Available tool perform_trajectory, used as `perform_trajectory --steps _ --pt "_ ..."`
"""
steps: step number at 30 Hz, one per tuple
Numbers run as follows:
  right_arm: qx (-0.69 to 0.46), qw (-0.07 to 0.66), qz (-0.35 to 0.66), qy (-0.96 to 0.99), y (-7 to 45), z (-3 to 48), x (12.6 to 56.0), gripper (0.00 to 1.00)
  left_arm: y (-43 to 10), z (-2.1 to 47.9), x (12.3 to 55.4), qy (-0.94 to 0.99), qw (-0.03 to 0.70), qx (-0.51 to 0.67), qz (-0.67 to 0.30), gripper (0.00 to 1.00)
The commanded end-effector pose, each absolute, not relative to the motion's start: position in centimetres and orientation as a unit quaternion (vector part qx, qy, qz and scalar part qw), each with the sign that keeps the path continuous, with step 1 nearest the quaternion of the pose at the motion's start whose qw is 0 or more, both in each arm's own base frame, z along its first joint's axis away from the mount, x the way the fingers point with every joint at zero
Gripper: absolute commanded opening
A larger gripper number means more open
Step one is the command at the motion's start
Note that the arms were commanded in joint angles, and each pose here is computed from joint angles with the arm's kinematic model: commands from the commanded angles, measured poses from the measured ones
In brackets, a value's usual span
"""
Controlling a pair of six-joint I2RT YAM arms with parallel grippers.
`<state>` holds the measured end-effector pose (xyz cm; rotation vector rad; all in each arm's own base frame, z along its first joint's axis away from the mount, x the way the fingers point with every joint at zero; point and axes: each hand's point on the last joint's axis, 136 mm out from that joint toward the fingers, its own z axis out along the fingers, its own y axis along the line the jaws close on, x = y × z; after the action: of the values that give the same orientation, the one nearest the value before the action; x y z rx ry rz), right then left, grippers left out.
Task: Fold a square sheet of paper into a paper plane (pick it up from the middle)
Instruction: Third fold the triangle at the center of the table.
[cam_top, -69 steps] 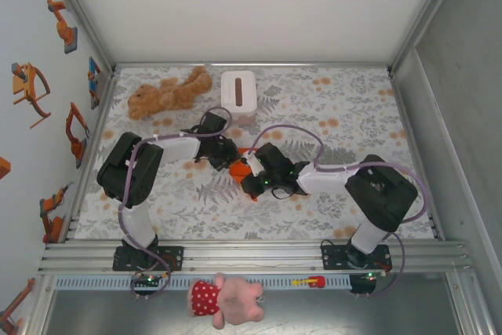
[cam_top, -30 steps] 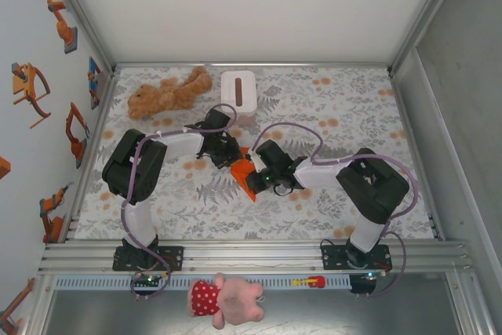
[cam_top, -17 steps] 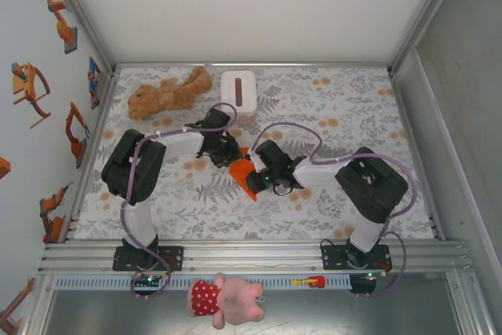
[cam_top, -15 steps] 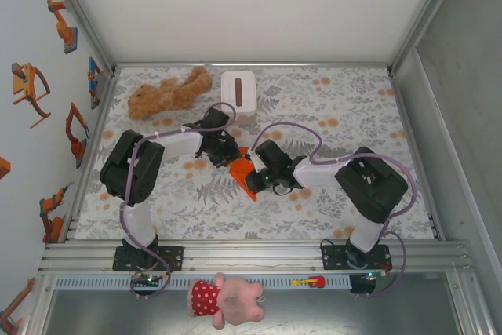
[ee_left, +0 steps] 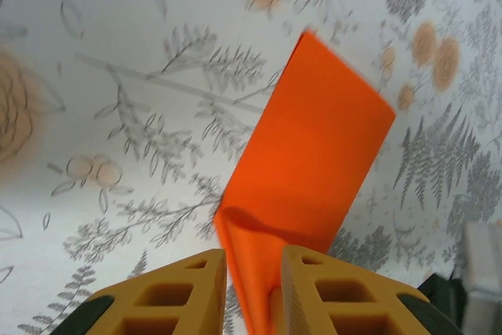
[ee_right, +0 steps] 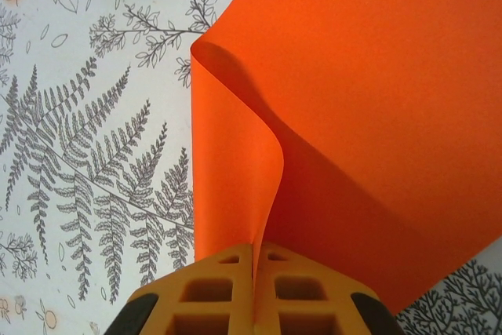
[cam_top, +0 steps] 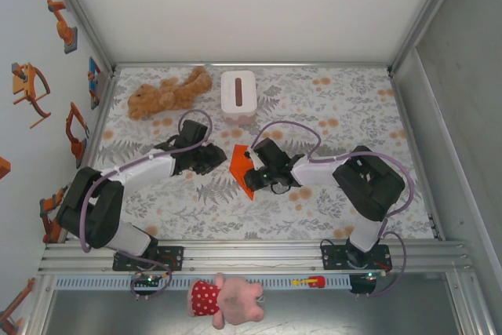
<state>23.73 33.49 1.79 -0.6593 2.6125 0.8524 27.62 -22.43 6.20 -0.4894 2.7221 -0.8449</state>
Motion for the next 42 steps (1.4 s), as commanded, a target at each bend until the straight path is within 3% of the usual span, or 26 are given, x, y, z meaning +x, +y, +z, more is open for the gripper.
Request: perform_trajectory --steps 1,16,42 --pt "-0.205 0.138 0.267 0.931 32.3 0.0 23.9 0.00 -24.5 6.8 27.1 0.910 0.118 -0.166 -0.361 0.23" --pt "-0.198 0.133 0.259 0.936 32.1 -0.3 24.1 0.00 -28.1 3.5 25.5 0.908 0.072 -0.172 -0.375 0.09" --pt "-0.194 0.127 0.251 0.940 31.8 -0.8 24.1 0.00 -27.2 1.4 24.6 0.930 0.048 -0.175 -0.321 0.08"
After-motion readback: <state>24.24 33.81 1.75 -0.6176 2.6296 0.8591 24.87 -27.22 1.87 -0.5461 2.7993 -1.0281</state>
